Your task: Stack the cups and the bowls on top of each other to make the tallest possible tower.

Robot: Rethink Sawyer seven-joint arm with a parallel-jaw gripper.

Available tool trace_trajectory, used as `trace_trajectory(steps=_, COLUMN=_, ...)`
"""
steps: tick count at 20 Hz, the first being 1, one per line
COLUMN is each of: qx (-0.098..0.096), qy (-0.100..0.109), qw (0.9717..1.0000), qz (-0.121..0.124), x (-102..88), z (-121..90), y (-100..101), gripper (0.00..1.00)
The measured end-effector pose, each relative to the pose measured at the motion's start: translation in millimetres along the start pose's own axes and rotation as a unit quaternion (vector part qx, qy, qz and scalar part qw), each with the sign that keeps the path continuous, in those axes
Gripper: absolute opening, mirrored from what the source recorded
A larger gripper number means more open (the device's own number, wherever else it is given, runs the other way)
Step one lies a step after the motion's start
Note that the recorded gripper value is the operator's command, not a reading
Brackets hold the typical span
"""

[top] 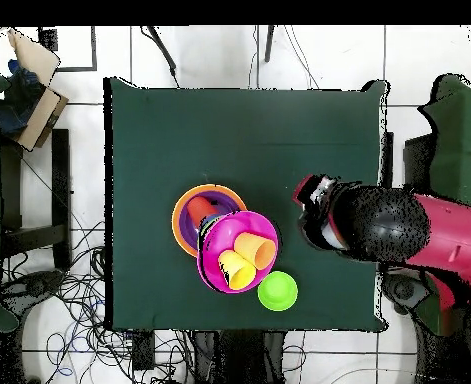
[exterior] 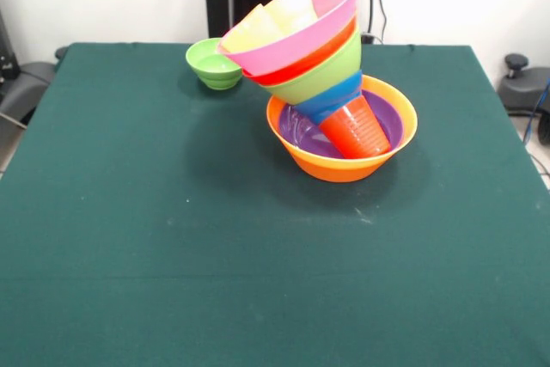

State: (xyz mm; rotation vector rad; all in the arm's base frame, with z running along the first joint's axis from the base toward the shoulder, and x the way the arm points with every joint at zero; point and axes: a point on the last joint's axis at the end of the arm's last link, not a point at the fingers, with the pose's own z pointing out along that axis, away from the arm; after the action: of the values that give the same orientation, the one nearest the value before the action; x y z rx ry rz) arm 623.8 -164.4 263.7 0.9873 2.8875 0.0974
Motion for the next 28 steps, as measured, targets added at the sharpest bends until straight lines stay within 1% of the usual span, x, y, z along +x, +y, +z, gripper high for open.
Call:
trace_trajectory(steps=4, qx=0.002, qy=-0.011, qw=0.9999, qz=0.010, x=-5.8, z=6.5, y=-15.5, gripper=1.00)
trace_trajectory(steps=5, qx=0.003, qy=-0.017, qw=0.9997, qz=0.016, x=-9.3, z=10.1, y=-26.3, gripper=1.00)
trace_trajectory(steps=8, qx=0.006, qy=-0.022, qw=0.9994, qz=0.026, x=-11.9, z=15.5, y=-41.5, gripper=1.00)
trace_trajectory(steps=9, qx=0.007, qy=-0.023, qw=0.9992, qz=0.031, x=-12.2, z=18.6, y=-49.8, gripper=1.00)
trace_trajectory(steps=12, qx=0.009, qy=-0.028, qw=0.9987, qz=0.042, x=-10.1, z=25.8, y=-69.5, gripper=1.00)
trace_trajectory(steps=14, qx=0.008, qy=-0.031, qw=0.9983, qz=0.048, x=-7.9, z=29.7, y=-78.8, gripper=1.00)
trace_trajectory(steps=18, qx=0.001, qy=-0.035, qw=0.9978, qz=0.056, x=-4.4, z=39.9, y=-90.3, gripper=1.00)
trace_trajectory(steps=19, qx=-0.009, qy=-0.039, qw=0.9973, qz=0.061, x=-1.6, z=53.1, y=-94.2, gripper=1.00)
trace_trajectory(steps=22, qx=-0.018, qy=-0.041, qw=0.9970, qz=0.063, x=1.7, z=65.5, y=-94.3, gripper=1.00)
trace_trajectory(steps=23, qx=-0.022, qy=-0.042, qw=0.9969, qz=0.063, x=4.2, z=72.7, y=-94.2, gripper=1.00)
trace_trajectory(steps=24, qx=-0.028, qy=-0.044, qw=0.9967, qz=0.062, x=8.8, z=84.2, y=-94.2, gripper=1.00)
trace_trajectory(steps=26, qx=-0.032, qy=-0.045, qw=0.9967, qz=0.060, x=14.7, z=95.9, y=-94.9, gripper=1.00)
trace_trajectory(steps=28, qx=-0.037, qy=-0.047, qw=0.9969, qz=0.051, x=25.4, z=113.5, y=-96.9, gripper=1.00)
